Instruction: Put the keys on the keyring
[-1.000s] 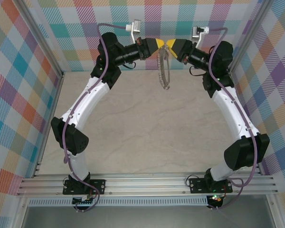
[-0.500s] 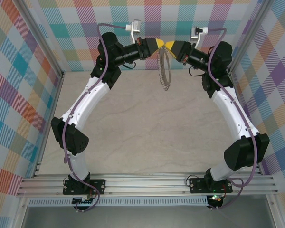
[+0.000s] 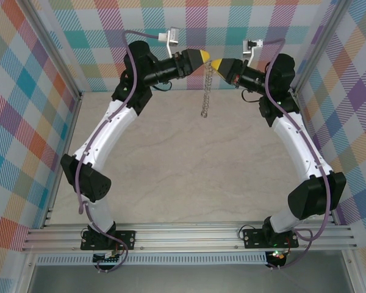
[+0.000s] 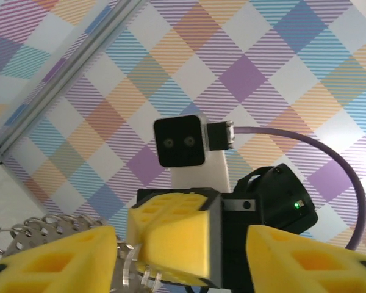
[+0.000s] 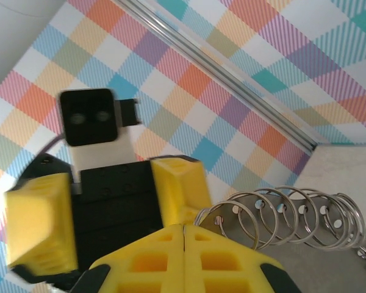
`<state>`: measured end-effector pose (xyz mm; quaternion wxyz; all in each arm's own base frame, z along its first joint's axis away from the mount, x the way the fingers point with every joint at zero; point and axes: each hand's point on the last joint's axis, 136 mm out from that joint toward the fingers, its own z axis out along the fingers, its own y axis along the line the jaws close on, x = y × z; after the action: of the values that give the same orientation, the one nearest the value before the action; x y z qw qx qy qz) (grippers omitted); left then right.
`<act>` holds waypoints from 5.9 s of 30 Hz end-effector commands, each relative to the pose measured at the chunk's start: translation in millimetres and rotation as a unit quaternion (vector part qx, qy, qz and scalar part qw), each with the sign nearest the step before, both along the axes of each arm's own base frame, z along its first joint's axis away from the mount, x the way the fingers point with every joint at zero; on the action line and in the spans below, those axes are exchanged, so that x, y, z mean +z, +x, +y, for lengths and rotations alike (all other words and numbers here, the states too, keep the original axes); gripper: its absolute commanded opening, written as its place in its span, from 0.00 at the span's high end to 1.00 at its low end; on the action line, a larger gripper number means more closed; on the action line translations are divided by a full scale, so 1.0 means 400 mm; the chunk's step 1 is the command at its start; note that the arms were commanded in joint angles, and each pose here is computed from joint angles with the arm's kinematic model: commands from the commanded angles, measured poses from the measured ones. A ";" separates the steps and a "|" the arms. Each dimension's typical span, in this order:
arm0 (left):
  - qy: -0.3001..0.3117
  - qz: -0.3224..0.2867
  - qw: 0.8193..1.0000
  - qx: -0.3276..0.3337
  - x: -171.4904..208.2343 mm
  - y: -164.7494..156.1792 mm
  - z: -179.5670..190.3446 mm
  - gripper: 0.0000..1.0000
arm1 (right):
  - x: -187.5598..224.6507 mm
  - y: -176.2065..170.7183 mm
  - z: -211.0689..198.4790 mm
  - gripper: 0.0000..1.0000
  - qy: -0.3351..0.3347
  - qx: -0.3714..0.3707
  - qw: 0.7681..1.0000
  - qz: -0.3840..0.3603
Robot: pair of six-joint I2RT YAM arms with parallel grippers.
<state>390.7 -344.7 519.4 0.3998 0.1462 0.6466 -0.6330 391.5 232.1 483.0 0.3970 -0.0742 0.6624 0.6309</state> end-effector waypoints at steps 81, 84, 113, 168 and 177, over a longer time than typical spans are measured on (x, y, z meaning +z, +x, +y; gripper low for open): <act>0.072 0.002 0.994 -0.087 -0.063 0.002 0.012 0.63 | 0.051 -0.019 0.027 1.00 -0.023 0.099 0.993 -0.067; 0.071 0.001 0.993 -0.093 -0.065 -0.001 0.006 0.65 | 0.052 -0.018 0.027 1.00 -0.021 0.099 0.993 -0.066; 0.054 -0.009 0.992 -0.116 -0.059 -0.006 -0.041 0.95 | 0.052 -0.018 0.028 1.00 -0.021 0.102 0.992 -0.066; -0.025 -0.039 0.995 -0.086 0.077 0.008 -0.029 1.00 | -0.005 -0.007 -0.001 0.37 -0.125 -0.079 0.984 -0.097; -0.034 -0.033 0.997 -0.053 0.080 0.041 -0.023 1.00 | -0.011 -0.050 0.010 0.91 -0.132 -0.048 0.985 -0.100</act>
<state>416.5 -358.3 518.9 0.3537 0.1776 0.6372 -0.6613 386.3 233.6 466.2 0.4735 -0.1314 0.7114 0.5025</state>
